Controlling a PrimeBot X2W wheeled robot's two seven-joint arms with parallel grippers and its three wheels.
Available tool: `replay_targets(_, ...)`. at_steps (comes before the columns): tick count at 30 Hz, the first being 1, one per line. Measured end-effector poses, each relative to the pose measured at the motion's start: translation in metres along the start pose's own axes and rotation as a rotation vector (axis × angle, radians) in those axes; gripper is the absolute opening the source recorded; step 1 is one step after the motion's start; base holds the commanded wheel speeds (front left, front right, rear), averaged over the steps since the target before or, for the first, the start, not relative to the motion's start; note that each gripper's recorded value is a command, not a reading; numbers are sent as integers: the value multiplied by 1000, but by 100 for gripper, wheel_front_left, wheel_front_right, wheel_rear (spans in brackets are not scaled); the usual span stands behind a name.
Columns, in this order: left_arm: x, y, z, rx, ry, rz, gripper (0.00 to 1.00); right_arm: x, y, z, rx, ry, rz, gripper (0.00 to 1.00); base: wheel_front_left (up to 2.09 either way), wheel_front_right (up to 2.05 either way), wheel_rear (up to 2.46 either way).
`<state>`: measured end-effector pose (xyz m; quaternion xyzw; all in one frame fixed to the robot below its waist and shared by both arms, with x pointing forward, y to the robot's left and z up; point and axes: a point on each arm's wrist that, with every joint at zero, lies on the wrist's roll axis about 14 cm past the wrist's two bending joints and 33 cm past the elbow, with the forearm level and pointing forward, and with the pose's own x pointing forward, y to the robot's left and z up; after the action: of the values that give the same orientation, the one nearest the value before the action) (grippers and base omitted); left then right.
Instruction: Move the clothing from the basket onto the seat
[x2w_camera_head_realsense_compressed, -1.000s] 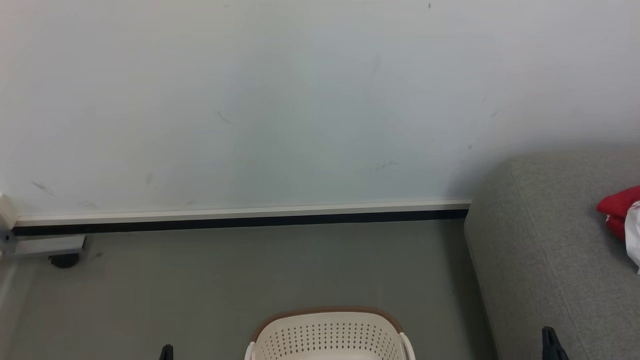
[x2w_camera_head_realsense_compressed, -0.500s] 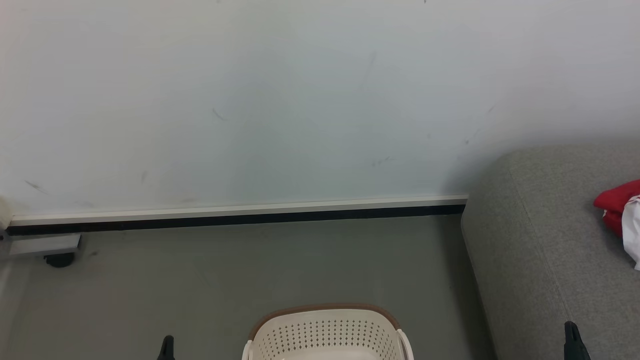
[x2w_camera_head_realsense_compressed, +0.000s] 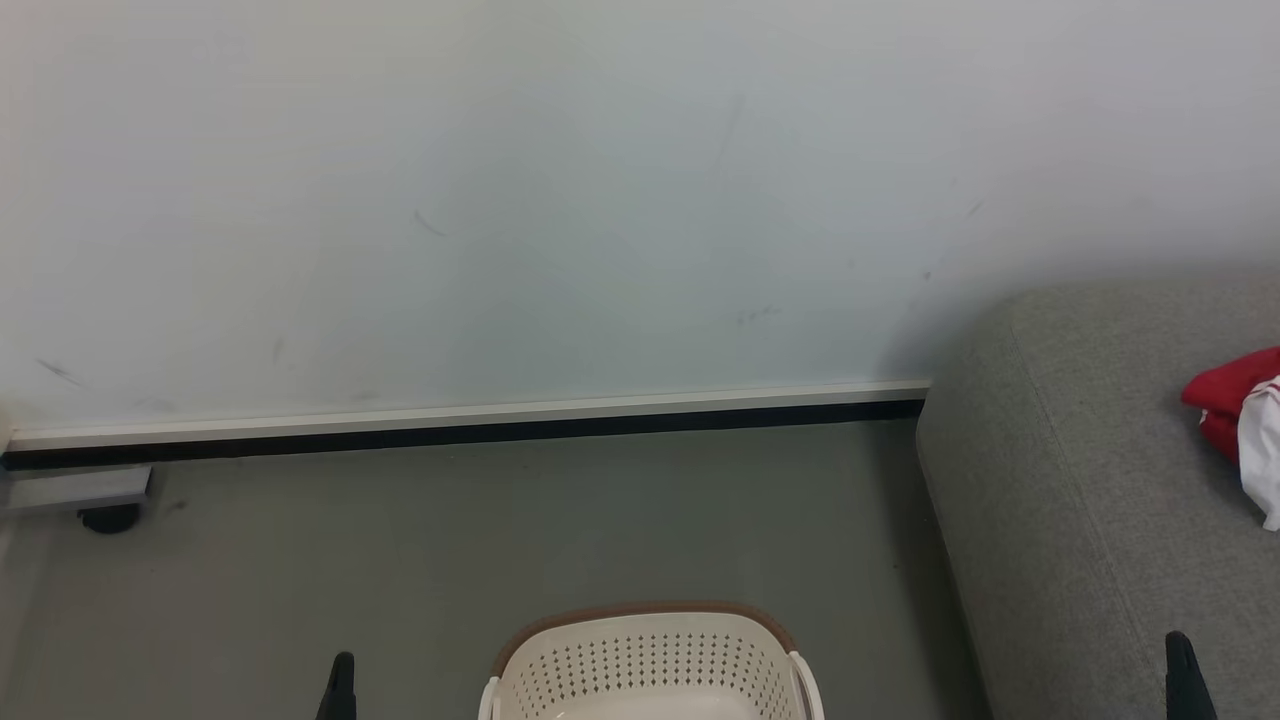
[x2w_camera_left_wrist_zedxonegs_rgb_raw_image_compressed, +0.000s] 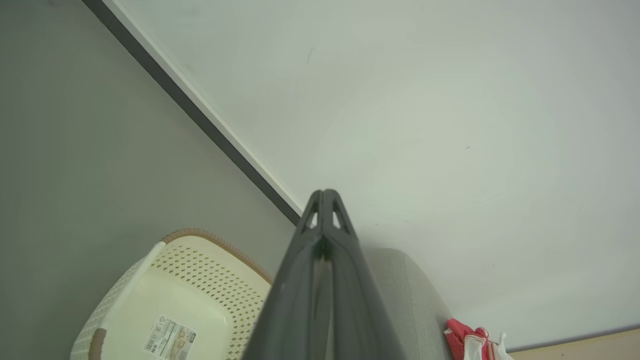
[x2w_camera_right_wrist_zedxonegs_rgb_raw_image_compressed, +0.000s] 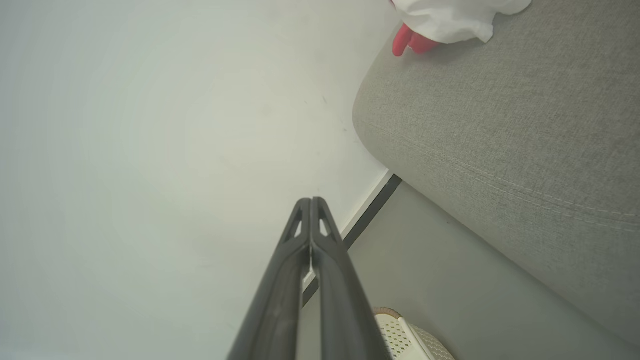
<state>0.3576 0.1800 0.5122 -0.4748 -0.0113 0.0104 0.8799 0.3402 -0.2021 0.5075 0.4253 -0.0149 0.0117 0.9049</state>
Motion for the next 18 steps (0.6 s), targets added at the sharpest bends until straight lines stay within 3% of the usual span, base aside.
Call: replay_targets(18, 12, -9, -8, -179, 42, -11, 0, 1, -8, 18, 214, -46, -22, 0, 0, 0, 0)
